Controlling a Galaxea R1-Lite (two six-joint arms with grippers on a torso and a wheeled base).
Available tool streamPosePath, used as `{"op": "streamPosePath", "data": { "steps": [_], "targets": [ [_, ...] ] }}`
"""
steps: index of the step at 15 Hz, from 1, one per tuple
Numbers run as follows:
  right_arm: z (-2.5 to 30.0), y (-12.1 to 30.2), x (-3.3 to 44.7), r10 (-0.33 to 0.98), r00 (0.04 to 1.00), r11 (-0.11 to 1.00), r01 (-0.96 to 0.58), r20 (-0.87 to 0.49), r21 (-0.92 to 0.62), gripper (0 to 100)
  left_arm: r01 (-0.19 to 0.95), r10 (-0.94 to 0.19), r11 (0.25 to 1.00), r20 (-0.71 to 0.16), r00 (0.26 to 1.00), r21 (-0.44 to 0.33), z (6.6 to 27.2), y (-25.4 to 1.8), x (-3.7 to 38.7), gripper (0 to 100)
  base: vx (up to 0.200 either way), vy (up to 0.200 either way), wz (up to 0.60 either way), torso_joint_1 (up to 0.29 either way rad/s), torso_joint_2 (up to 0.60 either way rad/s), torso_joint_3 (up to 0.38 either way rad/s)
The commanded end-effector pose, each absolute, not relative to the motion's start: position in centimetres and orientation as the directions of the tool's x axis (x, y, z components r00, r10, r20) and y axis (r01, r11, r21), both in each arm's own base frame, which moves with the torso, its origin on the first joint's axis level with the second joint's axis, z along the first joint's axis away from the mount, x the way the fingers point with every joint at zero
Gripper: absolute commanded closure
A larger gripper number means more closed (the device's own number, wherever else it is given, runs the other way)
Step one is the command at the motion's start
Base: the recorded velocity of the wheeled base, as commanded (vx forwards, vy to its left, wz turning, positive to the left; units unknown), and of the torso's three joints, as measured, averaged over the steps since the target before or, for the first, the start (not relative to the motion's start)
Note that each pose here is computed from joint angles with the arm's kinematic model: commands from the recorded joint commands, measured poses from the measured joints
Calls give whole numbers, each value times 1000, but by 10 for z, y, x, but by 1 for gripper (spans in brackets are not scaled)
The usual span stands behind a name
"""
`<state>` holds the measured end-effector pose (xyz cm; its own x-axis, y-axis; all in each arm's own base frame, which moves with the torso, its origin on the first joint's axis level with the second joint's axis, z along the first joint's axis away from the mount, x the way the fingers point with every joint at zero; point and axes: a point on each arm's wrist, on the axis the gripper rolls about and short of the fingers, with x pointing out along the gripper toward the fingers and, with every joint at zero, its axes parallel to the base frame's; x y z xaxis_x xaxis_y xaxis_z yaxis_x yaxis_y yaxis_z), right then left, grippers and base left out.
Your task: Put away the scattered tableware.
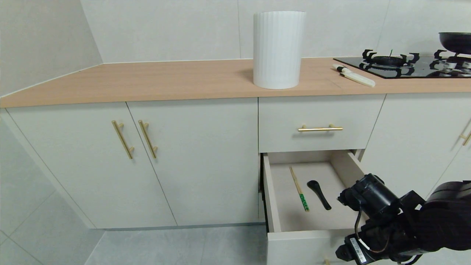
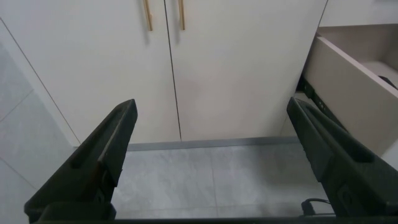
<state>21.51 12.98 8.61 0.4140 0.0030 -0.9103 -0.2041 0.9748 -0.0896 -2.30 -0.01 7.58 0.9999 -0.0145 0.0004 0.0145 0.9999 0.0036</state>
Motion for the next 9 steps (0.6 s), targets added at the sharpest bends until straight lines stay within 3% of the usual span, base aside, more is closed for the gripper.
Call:
{"op": "streamPosePath", "data": {
  "steps": [1, 7, 9],
  "targets": [
    [86, 131, 223, 1, 417, 977, -195, -909, -88, 0, 15, -15, 1000, 0, 1000, 5, 76, 0, -23, 0, 0, 0, 0, 0, 0, 0],
    [76, 140, 256, -22, 419, 983, -156, -908, -96, 0, 14, -14, 1000, 0, 1000, 5, 76, 0, -23, 0, 0, 0, 0, 0, 0, 0],
    [68, 140, 267, -37, 476, 987, -119, -879, -106, 0, 14, -14, 1000, 0, 1000, 5, 76, 0, -23, 0, 0, 0, 0, 0, 0, 0]
  ]
}}
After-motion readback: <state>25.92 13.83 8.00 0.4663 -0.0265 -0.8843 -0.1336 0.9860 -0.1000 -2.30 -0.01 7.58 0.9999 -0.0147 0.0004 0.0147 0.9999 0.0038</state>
